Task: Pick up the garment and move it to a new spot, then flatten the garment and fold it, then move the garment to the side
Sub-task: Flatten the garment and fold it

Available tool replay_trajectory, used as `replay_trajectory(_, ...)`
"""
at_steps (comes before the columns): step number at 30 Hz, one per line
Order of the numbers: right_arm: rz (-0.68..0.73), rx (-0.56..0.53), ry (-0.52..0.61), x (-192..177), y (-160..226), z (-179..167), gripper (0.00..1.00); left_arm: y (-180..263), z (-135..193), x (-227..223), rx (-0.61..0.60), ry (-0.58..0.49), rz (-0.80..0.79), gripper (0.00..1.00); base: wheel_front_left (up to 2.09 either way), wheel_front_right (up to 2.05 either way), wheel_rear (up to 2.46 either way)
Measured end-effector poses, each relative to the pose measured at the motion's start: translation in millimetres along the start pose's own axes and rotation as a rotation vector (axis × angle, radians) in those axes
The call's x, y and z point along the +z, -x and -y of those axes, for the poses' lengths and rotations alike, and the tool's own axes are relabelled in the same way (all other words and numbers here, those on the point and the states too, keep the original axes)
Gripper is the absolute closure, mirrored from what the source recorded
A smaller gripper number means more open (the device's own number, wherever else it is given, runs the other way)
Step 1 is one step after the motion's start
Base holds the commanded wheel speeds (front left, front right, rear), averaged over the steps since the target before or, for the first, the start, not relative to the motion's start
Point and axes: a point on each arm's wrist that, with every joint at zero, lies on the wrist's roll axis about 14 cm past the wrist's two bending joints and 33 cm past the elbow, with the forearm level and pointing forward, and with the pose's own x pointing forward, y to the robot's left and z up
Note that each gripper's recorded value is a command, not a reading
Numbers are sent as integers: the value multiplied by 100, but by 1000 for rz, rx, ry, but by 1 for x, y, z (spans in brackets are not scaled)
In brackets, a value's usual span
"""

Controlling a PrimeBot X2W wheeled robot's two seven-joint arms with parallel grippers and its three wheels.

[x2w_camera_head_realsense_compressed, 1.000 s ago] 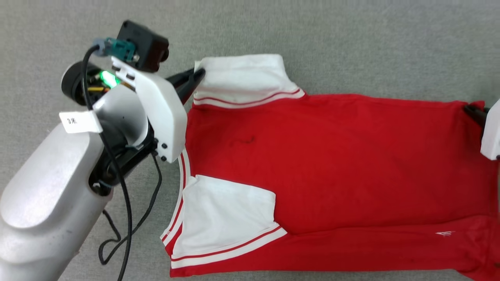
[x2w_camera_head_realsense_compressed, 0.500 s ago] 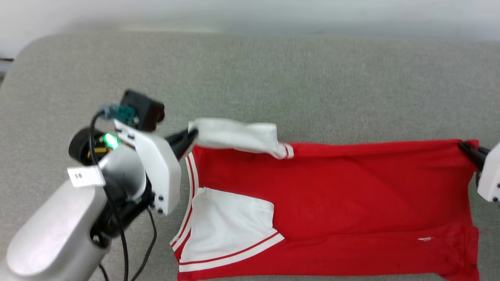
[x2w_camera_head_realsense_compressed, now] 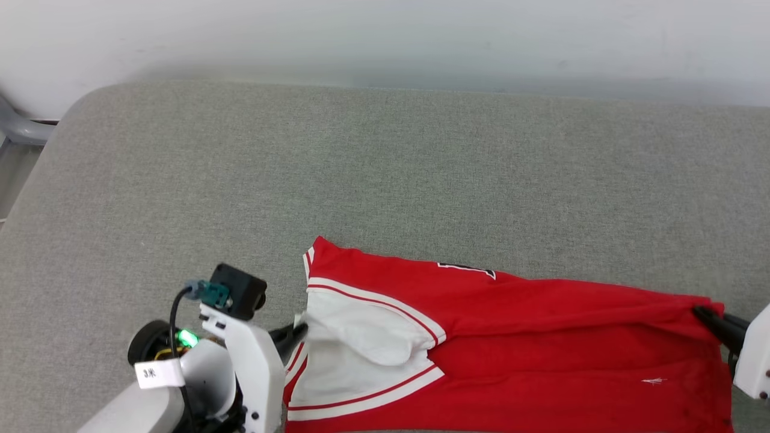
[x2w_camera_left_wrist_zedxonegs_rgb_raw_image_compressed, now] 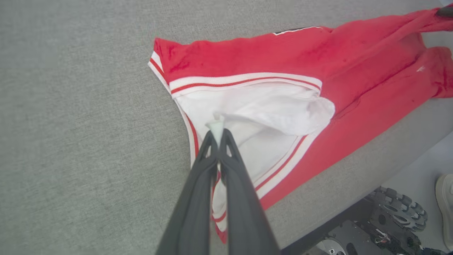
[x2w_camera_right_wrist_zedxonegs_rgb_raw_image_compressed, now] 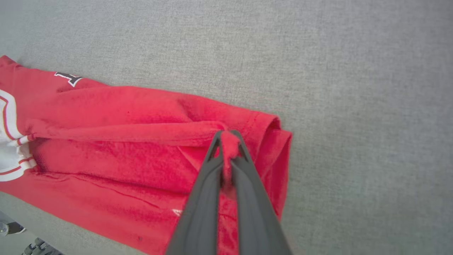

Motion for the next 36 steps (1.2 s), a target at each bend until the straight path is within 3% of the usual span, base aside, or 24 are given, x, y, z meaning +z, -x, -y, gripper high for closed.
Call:
replay_trajectory(11, -113, 17, 32, -34, 13, 1, 100, -1, -4, -56, 39, 22, -143, 100, 0, 0, 0)
replay_trajectory(22, -202, 14, 116, -61, 12, 3, 100, -10, 9, -89, -9, 39, -231, 100, 0, 0, 0)
replay_trajectory(23, -205, 15, 118, -63, 11, 3, 58, -11, 10, -91, -15, 40, -237, 100, 0, 0, 0)
replay_trajectory(24, -208, 15, 118, -65, 10, 3, 0, -11, 11, -92, -17, 42, -241, 91, 0, 0, 0)
replay_trajectory(25, -210, 15, 121, -66, 10, 3, 0, -12, 12, -93, -21, 42, -241, 29, 0, 0, 0)
replay_trajectory(26, -205, 14, 121, -67, 9, 3, 0, -13, 13, -93, -26, 40, -240, 0, 0, 0, 0)
replay_trajectory(36, -125, 22, 113, -49, 19, -1, 0, -13, 14, -61, -5, 49, -84, 0, 0, 0, 0)
